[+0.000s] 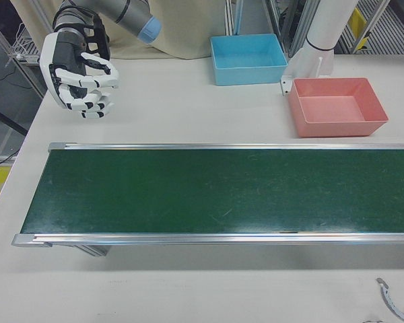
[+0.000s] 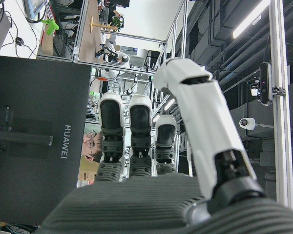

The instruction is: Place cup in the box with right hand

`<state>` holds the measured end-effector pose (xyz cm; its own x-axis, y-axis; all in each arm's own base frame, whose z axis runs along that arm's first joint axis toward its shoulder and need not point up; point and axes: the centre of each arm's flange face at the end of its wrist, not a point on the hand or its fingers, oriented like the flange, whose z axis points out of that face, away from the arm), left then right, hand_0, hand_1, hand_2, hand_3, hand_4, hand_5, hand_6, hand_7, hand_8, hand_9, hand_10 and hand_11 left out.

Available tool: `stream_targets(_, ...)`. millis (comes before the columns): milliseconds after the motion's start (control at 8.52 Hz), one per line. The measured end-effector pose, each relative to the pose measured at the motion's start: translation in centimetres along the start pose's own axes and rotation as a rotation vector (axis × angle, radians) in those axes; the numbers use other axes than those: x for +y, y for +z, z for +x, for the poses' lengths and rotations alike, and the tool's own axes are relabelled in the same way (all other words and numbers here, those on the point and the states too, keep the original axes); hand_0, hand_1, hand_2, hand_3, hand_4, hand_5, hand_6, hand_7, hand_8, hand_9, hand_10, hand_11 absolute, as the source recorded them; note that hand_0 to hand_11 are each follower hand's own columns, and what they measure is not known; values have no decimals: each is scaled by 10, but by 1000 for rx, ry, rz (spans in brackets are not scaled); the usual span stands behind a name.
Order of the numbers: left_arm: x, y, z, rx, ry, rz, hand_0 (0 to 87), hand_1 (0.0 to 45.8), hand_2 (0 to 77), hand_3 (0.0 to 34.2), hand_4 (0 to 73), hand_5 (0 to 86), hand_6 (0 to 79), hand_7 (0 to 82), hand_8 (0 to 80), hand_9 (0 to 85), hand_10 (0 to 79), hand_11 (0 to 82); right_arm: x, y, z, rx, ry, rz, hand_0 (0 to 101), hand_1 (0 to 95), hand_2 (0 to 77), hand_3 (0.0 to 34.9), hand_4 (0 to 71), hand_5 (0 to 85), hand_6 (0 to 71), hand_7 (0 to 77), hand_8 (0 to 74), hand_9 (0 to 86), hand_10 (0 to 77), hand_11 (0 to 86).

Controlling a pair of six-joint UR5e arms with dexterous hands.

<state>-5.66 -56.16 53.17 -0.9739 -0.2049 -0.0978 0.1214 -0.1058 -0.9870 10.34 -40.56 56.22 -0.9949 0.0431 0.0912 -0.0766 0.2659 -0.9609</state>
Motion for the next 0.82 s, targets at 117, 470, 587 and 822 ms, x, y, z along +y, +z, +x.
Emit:
stream_targets(117, 0, 0, 0, 0, 0, 0, 0, 5, 5, 0, 0, 0, 0, 0, 0, 5, 0, 0, 0, 0, 0, 0, 0, 0, 800, 365, 355, 0, 311, 207, 224, 698, 447, 573, 349, 518)
stream_targets(470, 0, 0, 0, 1, 0, 0, 0, 5, 5, 0, 0, 0, 0, 0, 0, 5, 0, 0, 0, 0, 0, 0, 0, 0, 799, 365, 333, 0, 311, 207, 224, 704, 447, 573, 349, 518)
stream_targets(587, 0, 0, 0, 1, 0, 0, 0, 5, 5, 0, 0, 0, 0, 0, 0, 5, 0, 0, 0, 0, 0, 0, 0, 0, 798, 365, 316, 0, 295, 207, 224, 698, 447, 567, 349, 518)
stream_targets(822, 0, 0, 0, 0, 0, 0, 0, 5, 5, 0, 0, 0, 0, 0, 0, 5, 0, 0, 0, 0, 0, 0, 0, 0, 798, 365, 289, 0, 295, 207, 224, 698, 447, 567, 349, 518)
